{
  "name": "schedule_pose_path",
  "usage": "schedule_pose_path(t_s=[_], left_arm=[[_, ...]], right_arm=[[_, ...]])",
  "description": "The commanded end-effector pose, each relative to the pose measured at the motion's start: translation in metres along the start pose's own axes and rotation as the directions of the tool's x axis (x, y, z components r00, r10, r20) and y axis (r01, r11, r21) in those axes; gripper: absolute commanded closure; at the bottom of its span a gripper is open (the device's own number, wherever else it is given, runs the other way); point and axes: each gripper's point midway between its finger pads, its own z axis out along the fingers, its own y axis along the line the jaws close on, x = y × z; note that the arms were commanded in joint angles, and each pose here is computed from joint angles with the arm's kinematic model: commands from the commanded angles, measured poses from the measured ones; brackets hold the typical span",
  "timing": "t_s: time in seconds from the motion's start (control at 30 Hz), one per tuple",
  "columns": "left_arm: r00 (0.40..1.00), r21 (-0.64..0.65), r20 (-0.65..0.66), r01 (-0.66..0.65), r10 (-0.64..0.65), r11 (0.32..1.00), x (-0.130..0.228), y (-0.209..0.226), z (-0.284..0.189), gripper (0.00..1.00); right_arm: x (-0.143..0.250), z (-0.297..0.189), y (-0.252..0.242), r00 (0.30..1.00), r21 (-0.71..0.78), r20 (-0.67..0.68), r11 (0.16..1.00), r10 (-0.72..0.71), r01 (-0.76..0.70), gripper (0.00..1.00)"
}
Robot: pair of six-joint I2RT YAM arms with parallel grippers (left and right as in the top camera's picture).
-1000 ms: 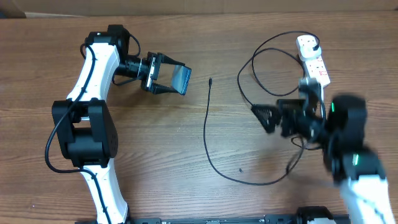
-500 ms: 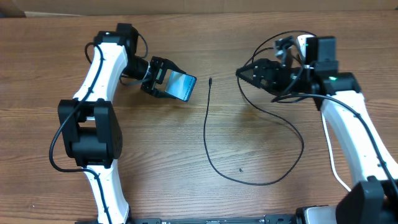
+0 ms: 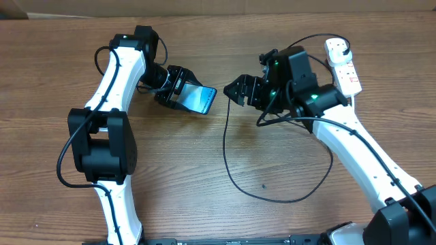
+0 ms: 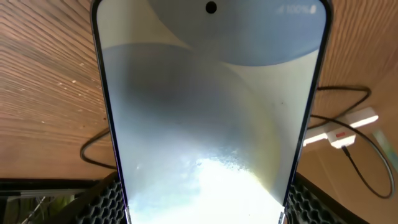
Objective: Plug charger to phone and switch on socket
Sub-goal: 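Move the right gripper toward the phone held by the left gripper, then grasp the phone's edge with the right gripper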
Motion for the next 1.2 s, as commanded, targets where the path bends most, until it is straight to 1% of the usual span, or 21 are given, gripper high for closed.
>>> schedule_pose_path(t_s=[0.0, 0.13, 0.17, 0.3, 0.47, 0.63, 0.73, 0.83, 0.93, 1.17], left_arm=[[1.000, 0.011, 0.004, -0.006, 0.005, 1.000, 0.005, -0.006, -0.004, 0.96], [1.000, 0.009, 0.005, -0.012, 0.012, 1.000, 0.011, -0.006, -0.006, 0.96], [1.000, 0.011, 0.007, -0.011, 0.011, 1.000, 0.014, -0.007, -0.007, 0.96], [1.000, 0.016, 0.008, -0.014, 0.014, 1.000, 0.018, -0.009, -0.006, 0.96], [1.000, 0.007, 0.003, -0.019, 0.019, 1.000, 0.023, -0.009, -0.003, 0.96], [1.000, -0.004, -0.010, -0.028, 0.028, 1.000, 0.030, -0.008, 0.002, 0.96], [0.999, 0.000, -0.032, -0.032, 0.032, 1.000, 0.035, -0.009, 0.003, 0.96], [0.998, 0.010, -0.053, -0.037, 0.037, 0.999, 0.040, -0.012, 0.004, 0.96], [0.998, 0.009, -0.053, -0.037, 0.037, 0.999, 0.040, -0.011, 0.004, 0.96], [0.998, -0.003, -0.056, -0.043, 0.042, 0.999, 0.041, -0.008, 0.004, 0.96]], right_arm=[[-0.010, 0.000, 0.011, 0.997, 0.019, 0.065, 0.999, 0.037, -0.038, 0.16], [-0.004, 0.016, 0.013, 0.996, 0.015, 0.044, 0.997, 0.074, -0.074, 0.20], [0.000, 0.022, 0.013, 0.997, 0.018, 0.029, 0.997, 0.078, -0.079, 0.23], [0.012, 0.041, 0.013, 0.997, 0.028, -0.017, 0.997, 0.079, -0.078, 0.24], [0.022, 0.059, 0.021, 0.999, 0.016, -0.035, 1.000, 0.025, -0.024, 0.24], [0.026, 0.072, 0.023, 0.999, 0.025, -0.030, 0.999, 0.022, -0.022, 0.37], [0.025, 0.075, 0.024, 0.999, 0.030, -0.014, 0.999, 0.041, -0.040, 0.41], [0.026, 0.077, 0.027, 1.000, 0.038, 0.000, 0.999, 0.029, -0.029, 0.46], [0.026, 0.080, 0.024, 1.000, 0.064, 0.018, 0.998, 0.020, -0.021, 0.47], [0.030, 0.092, 0.017, 1.000, 0.089, 0.010, 0.996, 0.019, -0.020, 0.57]])
